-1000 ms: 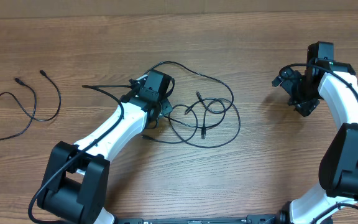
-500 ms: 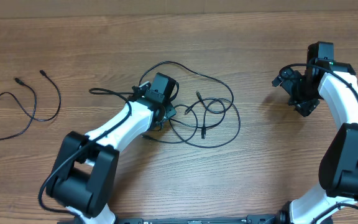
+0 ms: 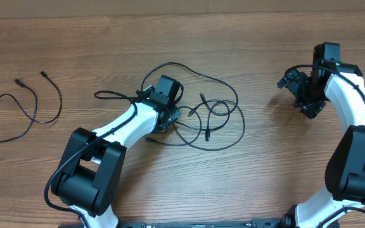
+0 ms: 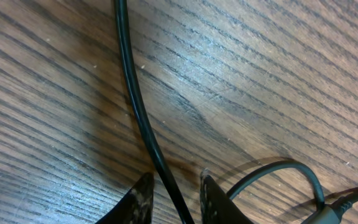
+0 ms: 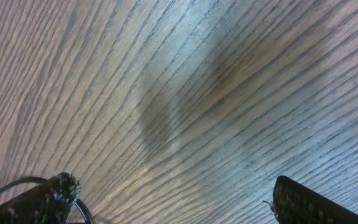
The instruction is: Untangle cables
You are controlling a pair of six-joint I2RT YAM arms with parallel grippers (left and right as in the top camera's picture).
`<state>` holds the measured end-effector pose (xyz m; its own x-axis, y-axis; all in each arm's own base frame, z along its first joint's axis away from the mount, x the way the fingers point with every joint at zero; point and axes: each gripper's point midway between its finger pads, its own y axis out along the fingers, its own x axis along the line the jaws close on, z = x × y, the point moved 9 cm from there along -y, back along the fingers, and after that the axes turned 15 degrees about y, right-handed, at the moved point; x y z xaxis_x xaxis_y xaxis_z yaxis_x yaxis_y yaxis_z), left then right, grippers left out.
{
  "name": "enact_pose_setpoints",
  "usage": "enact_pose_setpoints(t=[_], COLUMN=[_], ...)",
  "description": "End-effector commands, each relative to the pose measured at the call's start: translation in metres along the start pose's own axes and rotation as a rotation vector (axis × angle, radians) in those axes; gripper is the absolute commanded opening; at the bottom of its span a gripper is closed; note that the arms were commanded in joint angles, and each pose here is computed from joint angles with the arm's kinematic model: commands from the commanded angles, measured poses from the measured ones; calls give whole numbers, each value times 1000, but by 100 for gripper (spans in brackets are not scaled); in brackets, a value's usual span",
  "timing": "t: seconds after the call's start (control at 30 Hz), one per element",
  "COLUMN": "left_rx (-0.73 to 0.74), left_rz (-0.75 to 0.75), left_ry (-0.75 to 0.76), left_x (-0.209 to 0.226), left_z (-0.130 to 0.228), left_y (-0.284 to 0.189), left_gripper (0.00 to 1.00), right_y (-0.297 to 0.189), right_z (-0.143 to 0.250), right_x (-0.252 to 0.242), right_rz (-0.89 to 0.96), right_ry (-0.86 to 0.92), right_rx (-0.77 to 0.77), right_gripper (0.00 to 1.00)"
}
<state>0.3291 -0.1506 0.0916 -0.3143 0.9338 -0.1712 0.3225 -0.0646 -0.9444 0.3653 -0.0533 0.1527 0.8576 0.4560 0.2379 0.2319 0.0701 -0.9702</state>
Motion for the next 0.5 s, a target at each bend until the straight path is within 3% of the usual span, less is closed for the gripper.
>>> enact_pose_setpoints(t=[0.0,0.1,0.33,0.47], left_rx=[0,-2,-3,-3], left_rz=[7,7,5,5], left_ry=[-10,-10,-10,-10], left_x=[-4,-4,-3,-4], left_z=[-1,-1,-1,-1], left_y=[0,0,0,0], left_gripper=[25,23,4,4], right_y=[-3,-3,-3,-3], right_z=[-1,-1,-1,-1], right_x=[0,0,0,0], right_rz=[0,0,-1,-1], right_ry=[-1,-1,-1,-1], right_rx=[-17,-17,-16,-16], right_gripper=[100,100,100,100])
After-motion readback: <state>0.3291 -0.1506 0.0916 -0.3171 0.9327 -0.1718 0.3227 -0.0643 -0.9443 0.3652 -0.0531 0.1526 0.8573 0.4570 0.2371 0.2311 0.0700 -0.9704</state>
